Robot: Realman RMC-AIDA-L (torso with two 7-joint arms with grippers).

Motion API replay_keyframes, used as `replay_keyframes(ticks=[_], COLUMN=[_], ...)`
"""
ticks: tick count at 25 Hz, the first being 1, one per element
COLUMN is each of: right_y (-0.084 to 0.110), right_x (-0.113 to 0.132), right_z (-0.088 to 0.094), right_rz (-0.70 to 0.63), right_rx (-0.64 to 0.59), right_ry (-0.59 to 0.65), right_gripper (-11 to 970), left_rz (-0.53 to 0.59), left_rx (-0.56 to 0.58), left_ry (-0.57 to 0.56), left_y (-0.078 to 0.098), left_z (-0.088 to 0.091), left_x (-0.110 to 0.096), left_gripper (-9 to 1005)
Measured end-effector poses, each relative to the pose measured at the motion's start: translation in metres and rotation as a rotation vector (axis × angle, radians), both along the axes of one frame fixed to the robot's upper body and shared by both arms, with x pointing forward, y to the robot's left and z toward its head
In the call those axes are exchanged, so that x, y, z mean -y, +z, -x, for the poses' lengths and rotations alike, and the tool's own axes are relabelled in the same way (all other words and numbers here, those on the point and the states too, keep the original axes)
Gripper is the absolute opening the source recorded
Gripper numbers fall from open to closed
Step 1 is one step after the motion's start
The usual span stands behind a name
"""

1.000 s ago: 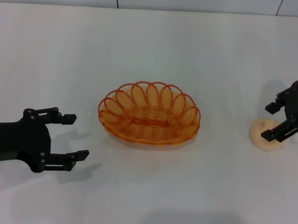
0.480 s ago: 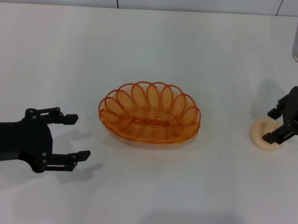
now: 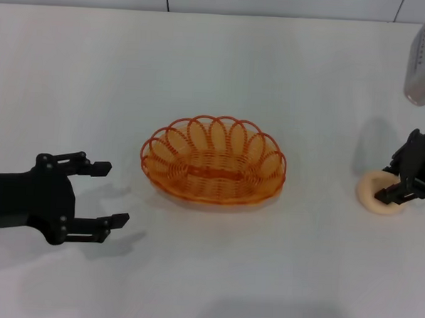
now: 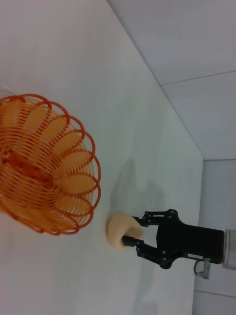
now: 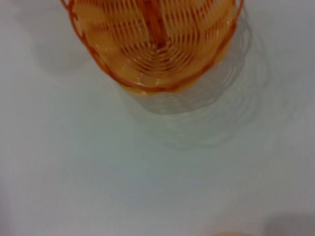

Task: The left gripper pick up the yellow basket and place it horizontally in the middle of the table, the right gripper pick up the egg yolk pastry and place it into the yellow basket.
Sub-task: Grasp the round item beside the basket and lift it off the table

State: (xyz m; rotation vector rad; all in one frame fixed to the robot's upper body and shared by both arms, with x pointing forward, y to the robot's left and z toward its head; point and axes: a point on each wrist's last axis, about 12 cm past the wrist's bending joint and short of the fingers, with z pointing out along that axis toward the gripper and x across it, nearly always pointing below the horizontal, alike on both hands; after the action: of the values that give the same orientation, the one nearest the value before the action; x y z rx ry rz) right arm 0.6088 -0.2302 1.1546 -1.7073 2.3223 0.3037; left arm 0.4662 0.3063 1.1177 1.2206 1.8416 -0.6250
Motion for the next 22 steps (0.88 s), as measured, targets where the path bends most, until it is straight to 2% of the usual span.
replay_keyframes(ticks=[8,15,22], right_y=[0.004,0.013,0.053], right_x=[-0.003,-0.008,-0.027], right_z=[-0.001,-0.003,0.006], right_rz=[-0.009,-0.024,-0.166], right_rx=[0.011,0.034,0.086], right_ry=[0.006,0.027,0.099], right_gripper=[218,179,132], left_rz=[0.0,-0.001,0.0], left_rx=[0.001,0.002,-0.002], left_ry=[0.0,0.001,0.006], left_y=[0.0,0.0,0.0], left_z=[0.0,0.0,0.001], left_x=[0.0,0.0,-0.002], left_gripper=[816,816,816])
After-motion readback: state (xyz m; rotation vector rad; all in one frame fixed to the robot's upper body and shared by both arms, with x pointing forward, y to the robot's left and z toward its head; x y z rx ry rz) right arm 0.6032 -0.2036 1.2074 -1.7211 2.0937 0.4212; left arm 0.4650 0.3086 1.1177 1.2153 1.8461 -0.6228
